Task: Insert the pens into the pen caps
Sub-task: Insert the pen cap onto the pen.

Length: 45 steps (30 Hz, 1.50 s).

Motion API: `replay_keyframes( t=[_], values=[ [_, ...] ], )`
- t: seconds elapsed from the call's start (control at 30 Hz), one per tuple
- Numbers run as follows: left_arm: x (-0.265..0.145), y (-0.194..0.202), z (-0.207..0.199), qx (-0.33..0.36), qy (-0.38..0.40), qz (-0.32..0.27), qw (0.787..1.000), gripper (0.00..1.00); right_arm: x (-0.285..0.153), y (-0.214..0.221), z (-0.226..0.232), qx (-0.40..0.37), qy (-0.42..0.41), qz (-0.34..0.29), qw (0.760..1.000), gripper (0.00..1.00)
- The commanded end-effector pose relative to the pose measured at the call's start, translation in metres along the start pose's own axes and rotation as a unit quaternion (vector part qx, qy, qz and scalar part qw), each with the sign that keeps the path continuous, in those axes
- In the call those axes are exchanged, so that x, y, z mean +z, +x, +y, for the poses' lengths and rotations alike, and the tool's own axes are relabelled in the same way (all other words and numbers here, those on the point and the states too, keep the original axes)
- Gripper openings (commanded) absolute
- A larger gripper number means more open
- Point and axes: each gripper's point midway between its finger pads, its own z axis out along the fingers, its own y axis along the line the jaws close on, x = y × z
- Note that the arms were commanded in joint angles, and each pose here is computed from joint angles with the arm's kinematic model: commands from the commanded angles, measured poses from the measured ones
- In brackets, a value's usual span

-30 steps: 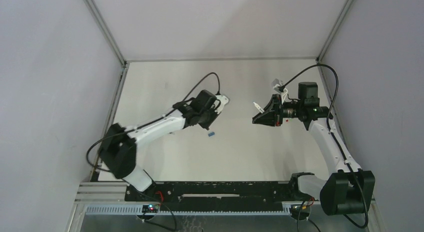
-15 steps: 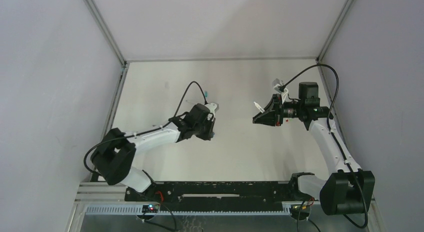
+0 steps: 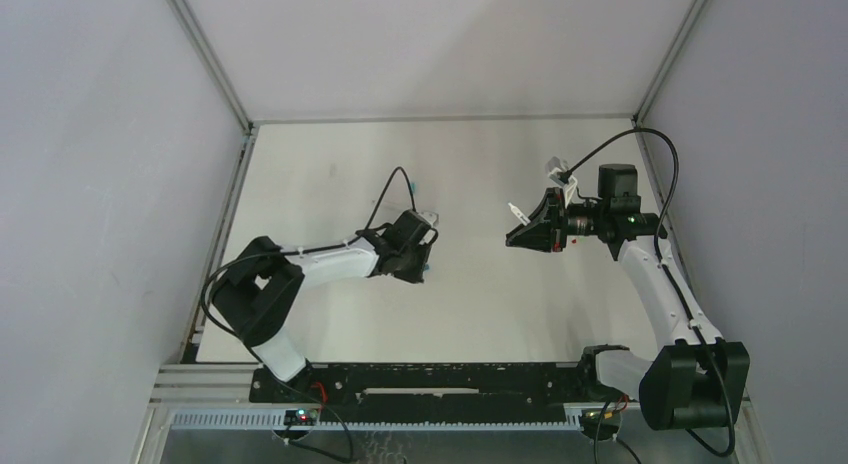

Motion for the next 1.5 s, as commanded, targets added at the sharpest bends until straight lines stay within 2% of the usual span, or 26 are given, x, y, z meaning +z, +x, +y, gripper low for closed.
replay_keyframes(
  t=[0.0, 0.2, 0.53, 0.7, 0.83, 0.93, 1.03, 1.1, 1.17, 1.23, 1.27, 1.33, 1.37, 1.47],
  values=[
    [-0.001, -0.022, 0.006, -0.014, -0.037, -0.019, 0.999, 0.00, -0.002, -0.018, 0.008, -0.036, -0.010, -0.010, 0.999, 0.00],
    [0.003, -0.033, 0.017, -0.021, -0.074, -0.018, 0.997, 0.00, -0.002, -0.019, 0.008, -0.037, -0.010, -0.011, 0.999, 0.00],
    [0.014, -0.059, 0.010, -0.023, -0.061, -0.024, 0.998, 0.01, -0.003, -0.019, 0.008, -0.038, -0.009, -0.011, 0.999, 0.00],
    [0.000, -0.064, 0.019, -0.027, -0.081, -0.046, 0.995, 0.02, -0.003, -0.019, 0.008, -0.038, -0.010, -0.011, 0.999, 0.00],
    [-0.031, -0.073, 0.023, -0.023, -0.081, -0.101, 0.991, 0.04, -0.003, -0.019, 0.009, -0.038, -0.011, -0.011, 0.999, 0.00],
    [-0.064, -0.089, 0.020, -0.019, -0.057, -0.174, 0.983, 0.04, -0.003, -0.019, 0.009, -0.038, -0.010, -0.011, 0.999, 0.00],
    [-0.116, -0.114, 0.013, -0.026, -0.020, -0.285, 0.958, 0.04, -0.003, -0.019, 0.008, -0.039, -0.009, -0.011, 0.999, 0.00],
    [-0.150, -0.128, 0.012, -0.033, 0.000, -0.356, 0.934, 0.06, -0.003, -0.019, 0.008, -0.039, -0.008, -0.011, 0.999, 0.00],
    [-0.182, -0.134, 0.016, -0.043, 0.007, -0.412, 0.910, 0.14, -0.003, -0.019, 0.008, -0.039, -0.008, -0.011, 0.999, 0.00],
    [-0.207, -0.138, 0.023, -0.056, 0.004, -0.457, 0.888, 0.30, -0.003, -0.019, 0.008, -0.039, -0.008, -0.011, 0.999, 0.00],
    [-0.213, -0.136, 0.027, -0.058, 0.000, -0.472, 0.880, 0.42, -0.003, -0.019, 0.008, -0.039, -0.009, -0.011, 0.999, 0.00],
    [-0.218, -0.133, 0.037, -0.082, -0.008, -0.492, 0.867, 0.73, -0.003, -0.019, 0.009, -0.040, -0.008, -0.011, 0.999, 0.00],
    [-0.218, -0.131, 0.039, -0.090, -0.006, -0.493, 0.865, 0.82, -0.003, -0.019, 0.009, -0.041, -0.008, -0.011, 0.999, 0.00],
    [-0.204, -0.125, 0.028, -0.088, 0.035, -0.468, 0.879, 0.88, -0.003, -0.019, 0.009, -0.042, -0.006, -0.011, 0.999, 0.00]
  ],
)
